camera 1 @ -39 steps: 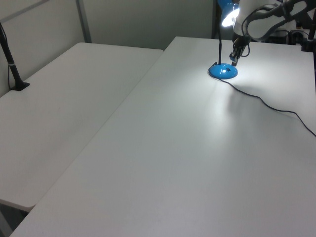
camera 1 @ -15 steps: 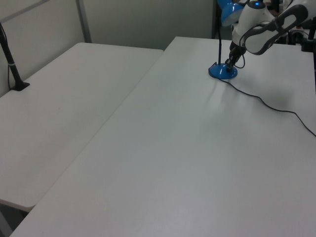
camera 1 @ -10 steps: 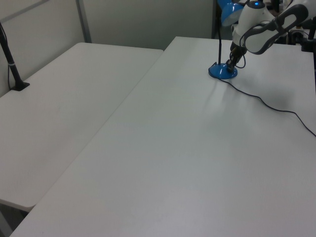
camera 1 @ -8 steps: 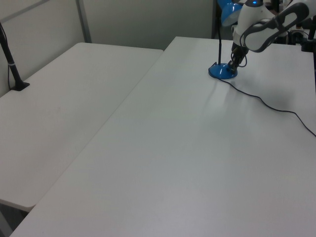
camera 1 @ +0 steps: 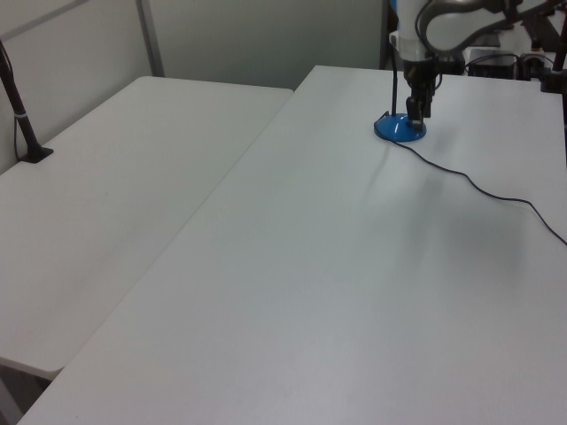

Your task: Turn off the lamp

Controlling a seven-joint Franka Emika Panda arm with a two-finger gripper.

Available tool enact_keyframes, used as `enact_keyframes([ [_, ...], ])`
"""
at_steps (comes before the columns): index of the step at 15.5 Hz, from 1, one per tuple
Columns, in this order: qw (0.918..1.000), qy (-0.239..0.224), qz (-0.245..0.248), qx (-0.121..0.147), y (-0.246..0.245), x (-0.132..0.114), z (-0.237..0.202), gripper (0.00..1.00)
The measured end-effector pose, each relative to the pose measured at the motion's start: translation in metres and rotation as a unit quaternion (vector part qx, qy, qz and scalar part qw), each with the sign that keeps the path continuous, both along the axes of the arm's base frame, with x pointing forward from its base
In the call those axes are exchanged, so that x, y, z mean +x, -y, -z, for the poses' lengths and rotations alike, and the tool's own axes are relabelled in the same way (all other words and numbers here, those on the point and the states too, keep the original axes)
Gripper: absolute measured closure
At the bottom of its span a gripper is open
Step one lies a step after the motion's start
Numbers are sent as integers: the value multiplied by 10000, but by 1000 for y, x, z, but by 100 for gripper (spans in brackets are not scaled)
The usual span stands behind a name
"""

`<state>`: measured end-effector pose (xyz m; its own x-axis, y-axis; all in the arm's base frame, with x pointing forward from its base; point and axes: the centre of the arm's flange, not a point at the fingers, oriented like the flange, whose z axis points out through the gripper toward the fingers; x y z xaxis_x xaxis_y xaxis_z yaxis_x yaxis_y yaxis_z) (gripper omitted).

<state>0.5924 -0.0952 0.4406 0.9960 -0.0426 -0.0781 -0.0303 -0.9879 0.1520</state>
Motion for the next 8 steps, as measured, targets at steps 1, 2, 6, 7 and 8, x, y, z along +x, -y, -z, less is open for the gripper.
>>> enact_keyframes([
  [1,10000,34,-17,38,-14,-1,-19,26],
  [2,9997,126,23,196,-24,-3,-39,15],
  [6,9952,528,117,815,-44,-21,-111,0],
  [7,9945,602,43,856,-50,-25,-120,0],
  [8,9943,614,-12,869,-54,-25,-122,0],
])
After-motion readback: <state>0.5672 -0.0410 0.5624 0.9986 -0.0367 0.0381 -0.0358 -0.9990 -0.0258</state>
